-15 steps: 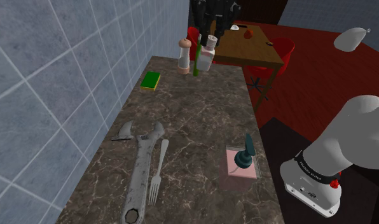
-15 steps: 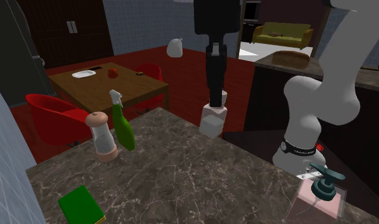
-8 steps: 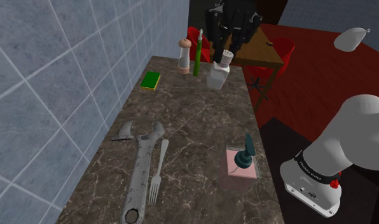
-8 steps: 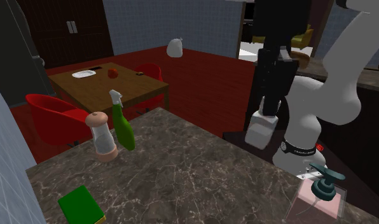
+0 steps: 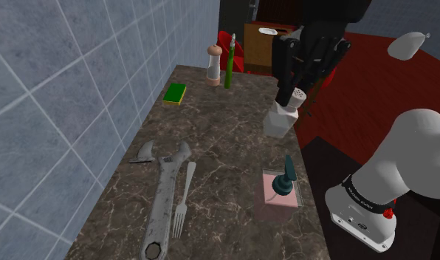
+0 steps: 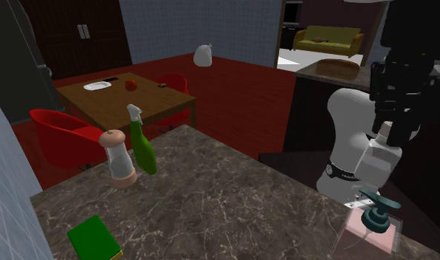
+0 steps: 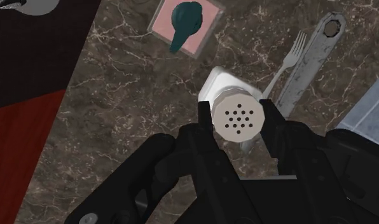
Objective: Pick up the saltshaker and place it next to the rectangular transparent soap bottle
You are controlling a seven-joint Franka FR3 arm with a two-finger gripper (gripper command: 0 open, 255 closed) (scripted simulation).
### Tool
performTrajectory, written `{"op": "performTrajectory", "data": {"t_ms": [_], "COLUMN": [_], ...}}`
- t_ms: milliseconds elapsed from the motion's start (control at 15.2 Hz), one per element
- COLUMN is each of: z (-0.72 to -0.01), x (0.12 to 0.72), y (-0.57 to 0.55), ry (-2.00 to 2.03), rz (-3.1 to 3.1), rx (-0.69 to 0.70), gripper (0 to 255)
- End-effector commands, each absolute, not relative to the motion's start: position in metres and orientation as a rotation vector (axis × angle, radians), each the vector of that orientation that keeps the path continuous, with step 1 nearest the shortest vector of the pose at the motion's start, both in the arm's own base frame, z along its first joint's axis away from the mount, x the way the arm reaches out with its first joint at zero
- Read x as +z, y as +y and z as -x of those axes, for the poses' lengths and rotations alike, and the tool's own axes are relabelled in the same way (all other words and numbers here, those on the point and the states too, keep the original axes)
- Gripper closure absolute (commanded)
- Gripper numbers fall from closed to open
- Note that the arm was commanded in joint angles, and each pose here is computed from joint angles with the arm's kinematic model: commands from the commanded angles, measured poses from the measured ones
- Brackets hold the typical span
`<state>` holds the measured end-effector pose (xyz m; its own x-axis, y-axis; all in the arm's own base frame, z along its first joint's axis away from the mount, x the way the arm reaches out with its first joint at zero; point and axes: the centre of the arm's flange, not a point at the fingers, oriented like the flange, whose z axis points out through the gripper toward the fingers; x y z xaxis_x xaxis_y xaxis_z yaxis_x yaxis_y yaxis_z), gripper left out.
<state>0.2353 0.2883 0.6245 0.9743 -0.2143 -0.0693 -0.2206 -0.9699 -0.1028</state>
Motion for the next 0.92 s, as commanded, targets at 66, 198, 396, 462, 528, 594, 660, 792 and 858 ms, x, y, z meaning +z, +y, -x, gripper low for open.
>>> {"op": "performTrajectory", "data": {"t_ms": [66, 198, 396, 462, 528, 594, 660, 792, 858], "z": [-0.201, -0.176, -0.139, -0.127, -0.115, -0.102, -0.094, -0.094, -0.094], "x": [0.626, 0.626, 0.626, 0.626, 0.626, 0.626, 0.626, 0.615, 0.610], "y": [0.304, 0.314, 0.328, 0.333, 0.338, 0.343, 0.346, 0.346, 0.346], "ry": [0.335, 0.335, 0.335, 0.335, 0.335, 0.335, 0.335, 0.335, 0.335], "rz": [3.012, 3.012, 3.012, 3.012, 3.012, 3.012, 3.012, 3.012, 3.012], "rx": [0.088, 0.088, 0.088, 0.088, 0.088, 0.088, 0.088, 0.088, 0.088], "gripper": [255, 255, 255, 255, 255, 255, 255, 255, 255]}}
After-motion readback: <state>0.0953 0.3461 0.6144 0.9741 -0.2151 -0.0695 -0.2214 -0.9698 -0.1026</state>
